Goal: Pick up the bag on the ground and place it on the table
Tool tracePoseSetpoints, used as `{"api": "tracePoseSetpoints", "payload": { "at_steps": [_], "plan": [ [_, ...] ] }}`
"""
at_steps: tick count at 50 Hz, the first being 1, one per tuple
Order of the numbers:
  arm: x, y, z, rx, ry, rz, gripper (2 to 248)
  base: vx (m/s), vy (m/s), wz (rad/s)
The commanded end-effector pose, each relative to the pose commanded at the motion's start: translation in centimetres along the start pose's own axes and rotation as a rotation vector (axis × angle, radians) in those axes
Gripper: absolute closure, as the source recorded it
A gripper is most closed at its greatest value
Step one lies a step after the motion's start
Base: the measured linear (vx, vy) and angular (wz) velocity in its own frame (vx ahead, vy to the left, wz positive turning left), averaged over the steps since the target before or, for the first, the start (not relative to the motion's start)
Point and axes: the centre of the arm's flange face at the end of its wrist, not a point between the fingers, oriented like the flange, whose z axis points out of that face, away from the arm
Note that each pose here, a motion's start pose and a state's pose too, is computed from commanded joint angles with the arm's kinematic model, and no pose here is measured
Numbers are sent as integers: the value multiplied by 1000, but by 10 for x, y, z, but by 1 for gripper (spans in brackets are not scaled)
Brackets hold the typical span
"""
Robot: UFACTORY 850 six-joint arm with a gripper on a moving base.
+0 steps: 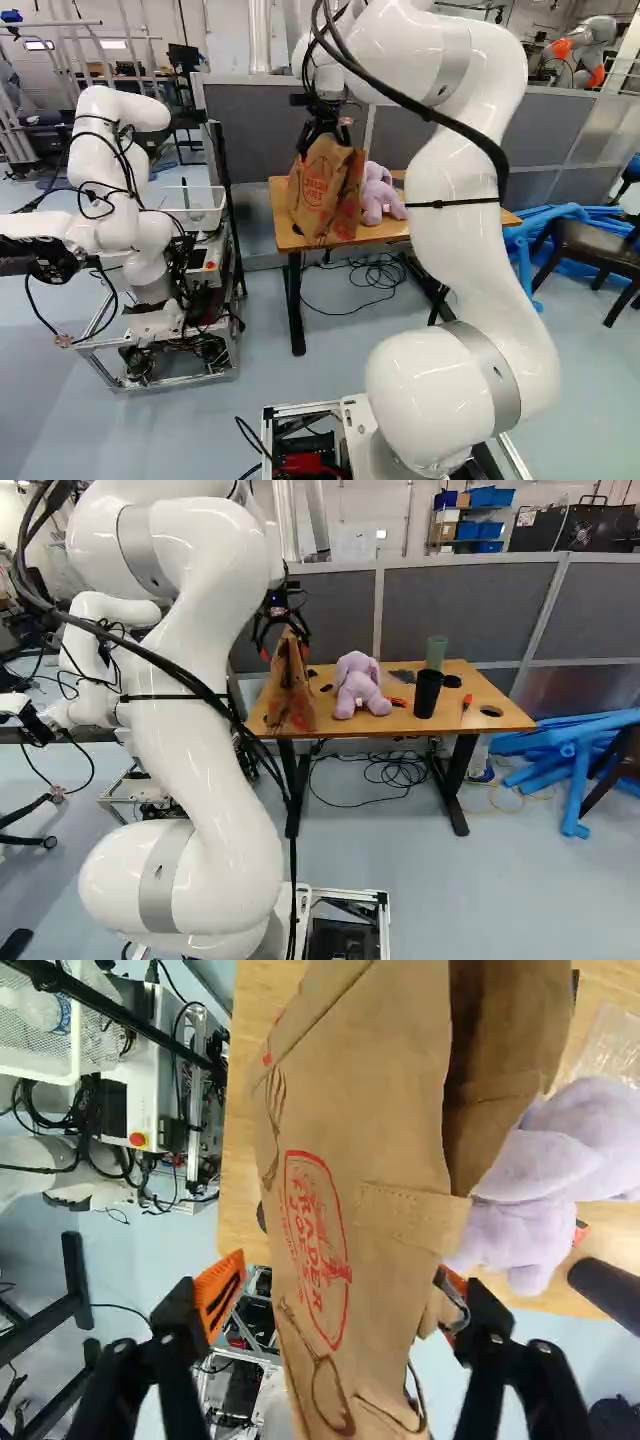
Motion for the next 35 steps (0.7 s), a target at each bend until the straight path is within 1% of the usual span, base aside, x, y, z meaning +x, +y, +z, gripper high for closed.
{"api": "tracePoseSetpoints", "payload": {
  "at_steps": [1, 5, 6, 35],
  "plan": [
    [0, 0, -2, 0, 2, 0, 12, 0, 0, 0],
    [-2, 0, -8, -2, 11, 0, 12, 0, 0, 0],
    [-2, 0, -9, -2, 14, 0, 3, 0, 0, 0],
    [-14, -2, -54, -14, 82, 0, 3, 0, 0, 0]
  ]
}}
